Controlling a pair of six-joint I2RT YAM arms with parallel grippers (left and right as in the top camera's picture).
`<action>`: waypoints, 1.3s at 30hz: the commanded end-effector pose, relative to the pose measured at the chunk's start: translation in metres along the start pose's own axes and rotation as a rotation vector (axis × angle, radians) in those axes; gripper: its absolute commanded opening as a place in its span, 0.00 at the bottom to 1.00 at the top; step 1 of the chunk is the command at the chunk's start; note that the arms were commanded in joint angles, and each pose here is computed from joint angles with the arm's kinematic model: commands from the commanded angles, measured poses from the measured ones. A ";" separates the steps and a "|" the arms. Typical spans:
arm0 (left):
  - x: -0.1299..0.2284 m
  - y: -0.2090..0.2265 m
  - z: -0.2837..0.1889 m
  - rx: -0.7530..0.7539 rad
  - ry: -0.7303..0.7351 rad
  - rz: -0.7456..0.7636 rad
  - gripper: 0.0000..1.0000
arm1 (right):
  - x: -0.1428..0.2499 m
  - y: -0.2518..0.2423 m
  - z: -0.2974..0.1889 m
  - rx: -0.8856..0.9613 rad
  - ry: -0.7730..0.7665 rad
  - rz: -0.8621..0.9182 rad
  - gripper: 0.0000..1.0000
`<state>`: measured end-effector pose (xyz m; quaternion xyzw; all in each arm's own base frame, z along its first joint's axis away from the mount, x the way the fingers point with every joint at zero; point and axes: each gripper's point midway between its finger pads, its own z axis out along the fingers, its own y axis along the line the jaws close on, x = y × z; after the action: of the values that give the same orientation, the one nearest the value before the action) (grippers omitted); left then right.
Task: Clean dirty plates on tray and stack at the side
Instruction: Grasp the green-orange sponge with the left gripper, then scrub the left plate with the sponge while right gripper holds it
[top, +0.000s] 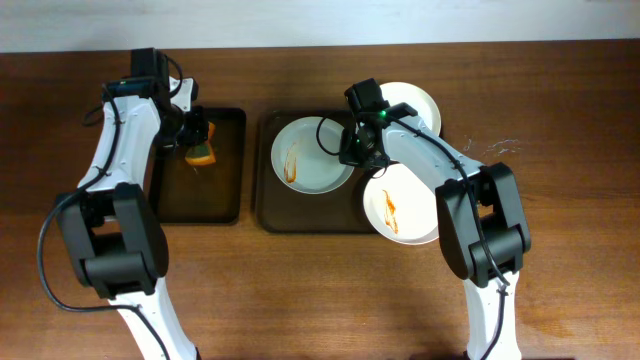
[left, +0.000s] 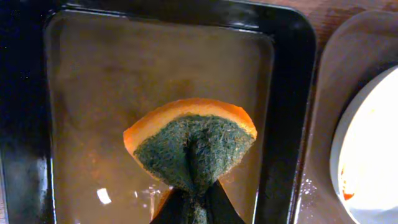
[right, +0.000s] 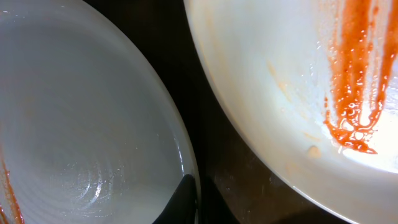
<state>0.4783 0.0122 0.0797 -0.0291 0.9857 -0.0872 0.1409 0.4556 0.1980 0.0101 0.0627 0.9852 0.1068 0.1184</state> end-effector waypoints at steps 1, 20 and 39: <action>-0.021 -0.014 -0.043 0.030 -0.110 0.046 0.00 | 0.005 -0.003 0.011 0.023 0.019 -0.007 0.05; -0.024 -0.061 -0.038 0.084 -0.121 0.003 0.00 | 0.006 0.000 0.012 0.006 0.026 -0.006 0.06; 0.091 -0.156 0.095 0.183 0.339 0.253 0.00 | 0.007 0.011 0.009 -0.114 0.073 0.015 0.04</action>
<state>0.4568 -0.1688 0.0126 0.0910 0.9813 -0.1596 0.0572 0.4513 0.2127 0.0097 0.0595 0.9798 0.1684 0.0903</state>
